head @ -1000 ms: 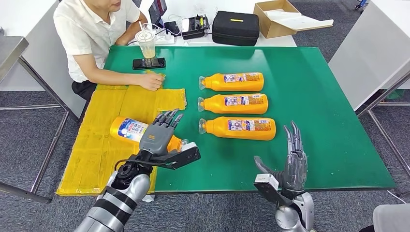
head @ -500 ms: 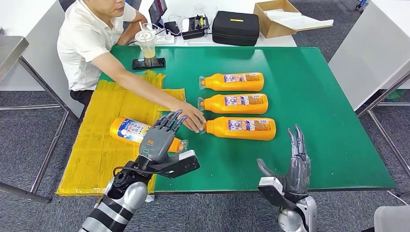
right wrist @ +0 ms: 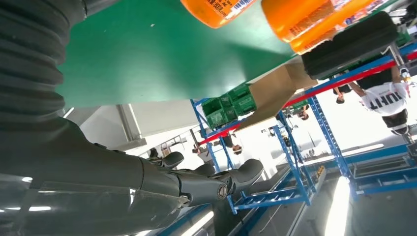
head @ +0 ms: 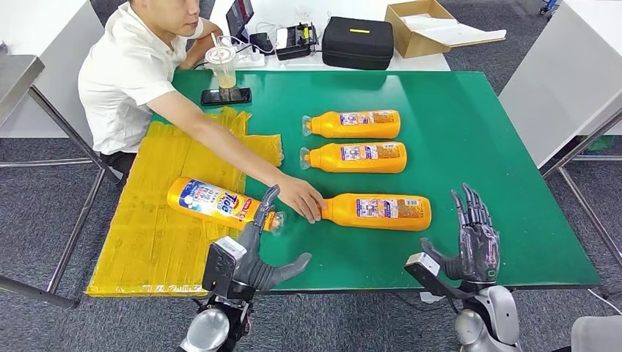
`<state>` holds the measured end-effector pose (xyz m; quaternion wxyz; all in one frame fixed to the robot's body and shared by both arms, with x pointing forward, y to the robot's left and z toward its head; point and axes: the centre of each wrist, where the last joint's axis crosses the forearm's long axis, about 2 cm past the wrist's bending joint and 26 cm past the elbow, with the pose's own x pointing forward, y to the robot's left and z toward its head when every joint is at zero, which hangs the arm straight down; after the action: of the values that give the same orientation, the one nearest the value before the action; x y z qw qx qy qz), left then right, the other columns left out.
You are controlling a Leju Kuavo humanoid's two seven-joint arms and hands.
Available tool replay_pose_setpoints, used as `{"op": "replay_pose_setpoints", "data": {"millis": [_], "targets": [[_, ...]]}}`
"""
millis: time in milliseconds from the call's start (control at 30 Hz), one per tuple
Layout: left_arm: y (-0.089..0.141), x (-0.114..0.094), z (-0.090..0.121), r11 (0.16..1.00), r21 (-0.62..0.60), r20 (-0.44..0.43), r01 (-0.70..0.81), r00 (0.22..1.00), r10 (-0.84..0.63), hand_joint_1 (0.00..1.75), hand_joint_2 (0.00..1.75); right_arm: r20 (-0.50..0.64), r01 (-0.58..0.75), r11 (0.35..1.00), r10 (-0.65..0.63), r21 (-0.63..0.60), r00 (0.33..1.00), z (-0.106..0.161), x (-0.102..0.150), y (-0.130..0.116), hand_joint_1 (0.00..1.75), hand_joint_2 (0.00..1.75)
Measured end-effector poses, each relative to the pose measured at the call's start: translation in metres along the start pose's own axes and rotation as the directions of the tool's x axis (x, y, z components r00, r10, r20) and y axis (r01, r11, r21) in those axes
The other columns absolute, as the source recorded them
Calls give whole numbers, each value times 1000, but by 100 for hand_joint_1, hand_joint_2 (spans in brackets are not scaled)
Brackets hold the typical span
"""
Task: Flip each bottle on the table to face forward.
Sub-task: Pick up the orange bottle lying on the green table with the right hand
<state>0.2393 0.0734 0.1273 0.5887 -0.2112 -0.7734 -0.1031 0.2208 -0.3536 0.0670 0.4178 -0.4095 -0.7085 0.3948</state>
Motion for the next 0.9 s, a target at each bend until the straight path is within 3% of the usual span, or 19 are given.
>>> {"op": "replay_pose_setpoints", "data": {"millis": [300,533,767,900], "targets": [[-16,0,4,990,-41,-12,-136,991,136,0,175,-16,-57,998,58,37,998,3,-12,0,0,175],[-22,2,6,987,-55,-11,-152,988,152,0,175,-18,-55,987,58,148,998,2,-16,6,0,175],[-26,4,2,984,-70,-27,-166,986,165,0,175,-15,27,946,-24,324,1000,-25,-9,25,0,175],[-28,3,1,982,-82,-34,-170,985,168,0,175,-12,29,931,-26,364,1000,-38,-9,30,0,175]]}}
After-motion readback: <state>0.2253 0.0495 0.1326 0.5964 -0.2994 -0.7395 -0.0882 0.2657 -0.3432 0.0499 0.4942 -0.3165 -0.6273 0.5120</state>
